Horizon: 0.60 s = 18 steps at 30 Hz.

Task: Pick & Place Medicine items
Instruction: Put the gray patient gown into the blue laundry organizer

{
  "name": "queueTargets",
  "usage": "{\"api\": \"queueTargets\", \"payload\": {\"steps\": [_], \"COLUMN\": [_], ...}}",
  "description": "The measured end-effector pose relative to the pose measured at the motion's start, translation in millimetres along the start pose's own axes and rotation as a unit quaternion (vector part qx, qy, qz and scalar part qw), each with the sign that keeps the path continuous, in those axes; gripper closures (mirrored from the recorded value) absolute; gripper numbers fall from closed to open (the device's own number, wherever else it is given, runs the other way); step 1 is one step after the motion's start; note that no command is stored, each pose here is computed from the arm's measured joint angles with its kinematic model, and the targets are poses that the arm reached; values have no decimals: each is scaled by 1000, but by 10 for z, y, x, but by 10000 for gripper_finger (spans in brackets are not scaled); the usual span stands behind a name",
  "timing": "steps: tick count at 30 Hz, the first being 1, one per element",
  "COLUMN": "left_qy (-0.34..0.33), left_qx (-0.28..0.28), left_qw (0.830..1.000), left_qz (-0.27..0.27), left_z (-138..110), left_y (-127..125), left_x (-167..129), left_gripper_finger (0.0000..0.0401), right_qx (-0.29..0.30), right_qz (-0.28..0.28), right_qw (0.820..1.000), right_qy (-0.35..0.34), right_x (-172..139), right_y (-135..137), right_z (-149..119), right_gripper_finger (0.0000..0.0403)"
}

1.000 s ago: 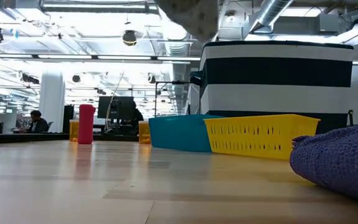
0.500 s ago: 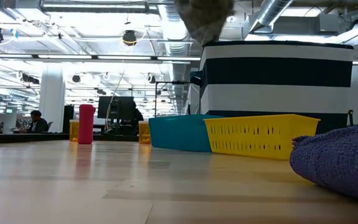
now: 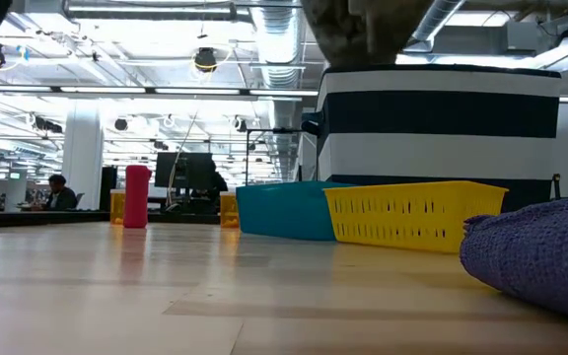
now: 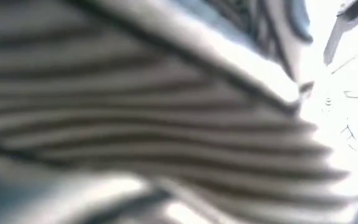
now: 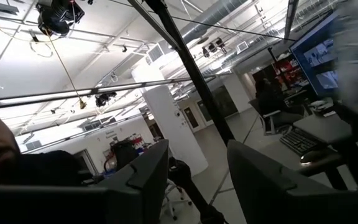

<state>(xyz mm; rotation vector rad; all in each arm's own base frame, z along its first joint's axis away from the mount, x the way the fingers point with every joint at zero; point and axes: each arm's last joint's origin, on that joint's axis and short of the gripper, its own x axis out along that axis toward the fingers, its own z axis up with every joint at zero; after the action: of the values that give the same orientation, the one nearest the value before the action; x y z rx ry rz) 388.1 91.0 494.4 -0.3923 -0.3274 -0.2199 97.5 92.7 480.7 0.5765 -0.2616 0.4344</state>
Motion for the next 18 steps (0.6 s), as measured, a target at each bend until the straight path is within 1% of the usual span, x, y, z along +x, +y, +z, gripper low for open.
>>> {"api": "queueTargets", "payload": {"steps": [2, 5, 9, 13, 15, 18], "left_qy": [-6, -17, -38, -48, -47, -48], "left_qx": [14, 34, 57, 129, 156, 187], "left_qw": [1000, 998, 995, 981, 971, 959], "left_qz": [13, 51, 75, 134, 173, 207], "left_z": [-54, -142, -244, -331, -380, -449], "left_y": [98, 215, 340, 410, 466, 552], "left_x": [41, 91, 153, 195, 207, 229], "left_gripper_finger": [374, 374, 374, 374, 374, 373], "right_qx": [-1, -8, -22, -26, -26, -25], "right_qz": [0, -1, -6, -13, -14, -13], "right_qw": [1000, 1000, 1000, 1000, 1000, 1000], "right_qy": [0, -1, -3, -5, -5, -6], "right_x": [0, 1, 1, 1, 2, 1], "right_y": [0, -1, -4, -8, -8, -7], "right_z": [0, 2, 3, 4, 3, 6], "right_gripper_finger": [241, 241, 241, 241, 241, 241]}}
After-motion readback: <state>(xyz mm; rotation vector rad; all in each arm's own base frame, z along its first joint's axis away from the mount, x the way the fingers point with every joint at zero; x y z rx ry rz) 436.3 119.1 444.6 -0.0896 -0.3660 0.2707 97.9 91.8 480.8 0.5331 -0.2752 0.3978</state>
